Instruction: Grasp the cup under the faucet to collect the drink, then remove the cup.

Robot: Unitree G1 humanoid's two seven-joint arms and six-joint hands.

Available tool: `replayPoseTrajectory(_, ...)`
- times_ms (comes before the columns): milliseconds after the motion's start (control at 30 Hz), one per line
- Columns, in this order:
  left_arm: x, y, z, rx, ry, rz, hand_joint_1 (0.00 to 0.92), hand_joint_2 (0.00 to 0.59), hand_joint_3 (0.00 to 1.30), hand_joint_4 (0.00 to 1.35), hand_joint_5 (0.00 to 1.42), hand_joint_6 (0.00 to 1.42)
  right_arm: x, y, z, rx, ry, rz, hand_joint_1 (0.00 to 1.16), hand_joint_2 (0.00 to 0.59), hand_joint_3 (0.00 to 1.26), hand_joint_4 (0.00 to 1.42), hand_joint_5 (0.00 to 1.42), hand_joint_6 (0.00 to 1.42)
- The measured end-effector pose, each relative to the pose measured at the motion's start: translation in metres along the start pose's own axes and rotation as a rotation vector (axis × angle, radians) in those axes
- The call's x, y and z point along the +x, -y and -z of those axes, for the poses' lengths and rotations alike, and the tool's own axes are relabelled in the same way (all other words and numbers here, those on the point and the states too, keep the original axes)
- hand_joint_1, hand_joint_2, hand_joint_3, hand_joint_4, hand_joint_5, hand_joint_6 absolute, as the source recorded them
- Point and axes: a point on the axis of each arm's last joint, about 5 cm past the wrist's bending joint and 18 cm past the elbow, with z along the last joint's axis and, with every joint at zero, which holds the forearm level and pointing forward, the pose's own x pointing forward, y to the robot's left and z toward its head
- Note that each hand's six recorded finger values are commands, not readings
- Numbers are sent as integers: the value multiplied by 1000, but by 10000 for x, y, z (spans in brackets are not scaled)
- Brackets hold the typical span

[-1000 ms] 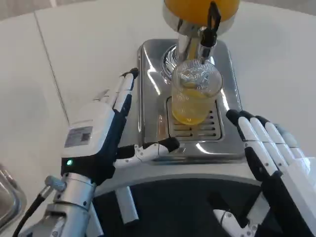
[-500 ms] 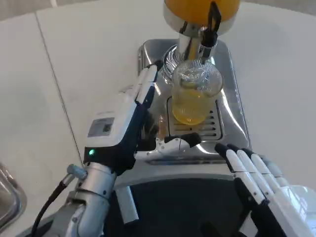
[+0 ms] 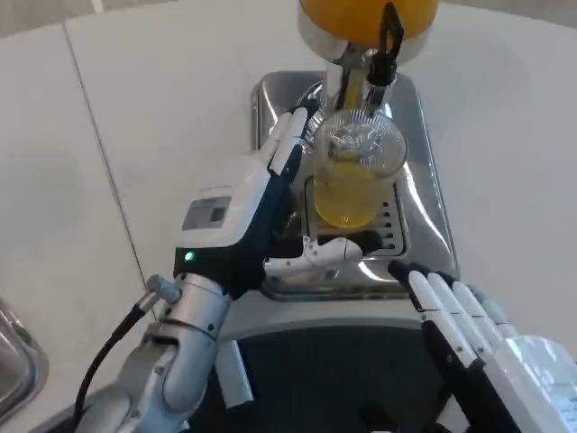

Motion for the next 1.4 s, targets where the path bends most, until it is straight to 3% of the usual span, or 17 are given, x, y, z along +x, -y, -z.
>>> replayPoseTrajectory(300, 110, 2, 5, 0, 1, 5, 186, 46, 0, 6, 294, 305, 41, 39, -22, 14, -16, -7, 385, 416, 0, 0, 0, 0)
replayPoseTrajectory(567, 157, 53, -34, -9, 11, 20, 210, 48, 44, 88, 391, 411, 60, 70, -52, 19, 1, -7, 383, 419, 0, 0, 0, 0)
replayPoseTrajectory(967, 203, 137, -96, -24, 13, 31, 210, 48, 69, 114, 409, 437, 55, 76, -41, 41, -7, -2, 381, 419, 0, 0, 0, 0)
replayPoseTrajectory(1400, 349, 160, -176, -38, 10, -1, 225, 49, 85, 133, 409, 421, 75, 82, -18, 60, -26, -10, 394, 414, 0, 0, 0, 27)
